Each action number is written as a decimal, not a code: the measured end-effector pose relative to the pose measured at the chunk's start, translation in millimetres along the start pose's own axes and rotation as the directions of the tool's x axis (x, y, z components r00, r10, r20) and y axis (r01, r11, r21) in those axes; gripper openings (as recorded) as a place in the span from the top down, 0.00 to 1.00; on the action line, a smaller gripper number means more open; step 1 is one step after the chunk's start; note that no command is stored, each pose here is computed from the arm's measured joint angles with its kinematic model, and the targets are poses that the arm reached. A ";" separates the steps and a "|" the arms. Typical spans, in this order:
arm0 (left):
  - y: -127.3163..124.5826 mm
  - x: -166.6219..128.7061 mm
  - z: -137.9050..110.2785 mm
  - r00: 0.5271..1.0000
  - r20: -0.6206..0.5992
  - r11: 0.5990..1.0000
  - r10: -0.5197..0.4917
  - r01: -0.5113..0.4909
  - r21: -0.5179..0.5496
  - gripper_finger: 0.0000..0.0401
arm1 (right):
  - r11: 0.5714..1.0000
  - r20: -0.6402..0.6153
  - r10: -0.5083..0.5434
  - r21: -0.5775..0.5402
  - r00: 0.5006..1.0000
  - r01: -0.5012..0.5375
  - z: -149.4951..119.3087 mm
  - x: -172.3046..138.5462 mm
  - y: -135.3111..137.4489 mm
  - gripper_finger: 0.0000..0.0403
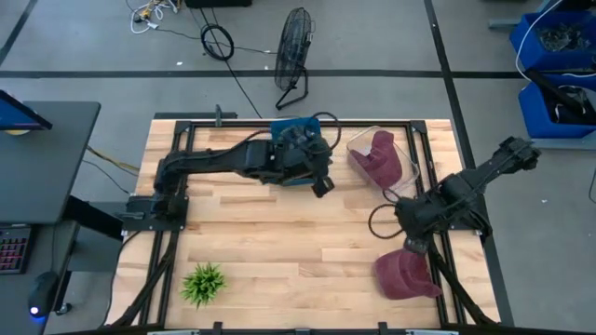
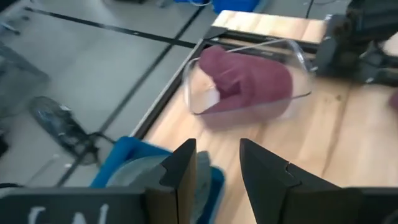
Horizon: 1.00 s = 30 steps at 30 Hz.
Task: Pick & Place hat
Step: Put the red cap into the transparent bin
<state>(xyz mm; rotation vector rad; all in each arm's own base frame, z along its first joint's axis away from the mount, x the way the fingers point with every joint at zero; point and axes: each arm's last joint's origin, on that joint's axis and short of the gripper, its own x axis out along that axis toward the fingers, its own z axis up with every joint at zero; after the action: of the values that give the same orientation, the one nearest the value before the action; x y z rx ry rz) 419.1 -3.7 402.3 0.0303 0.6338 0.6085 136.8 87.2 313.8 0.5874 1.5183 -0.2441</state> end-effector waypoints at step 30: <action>6.6 -15.1 -12.0 0.990 -0.080 0.987 0.120 -0.110 0.119 0.69 | 0.909 -0.049 -0.319 0.268 0.946 0.321 -54.4 132.1 100.7 0.62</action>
<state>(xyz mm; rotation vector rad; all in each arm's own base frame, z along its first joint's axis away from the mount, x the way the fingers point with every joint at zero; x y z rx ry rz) 399.1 -8.3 402.2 0.1494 0.7544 0.6869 148.5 226.3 208.6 0.5506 1.5934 -0.7158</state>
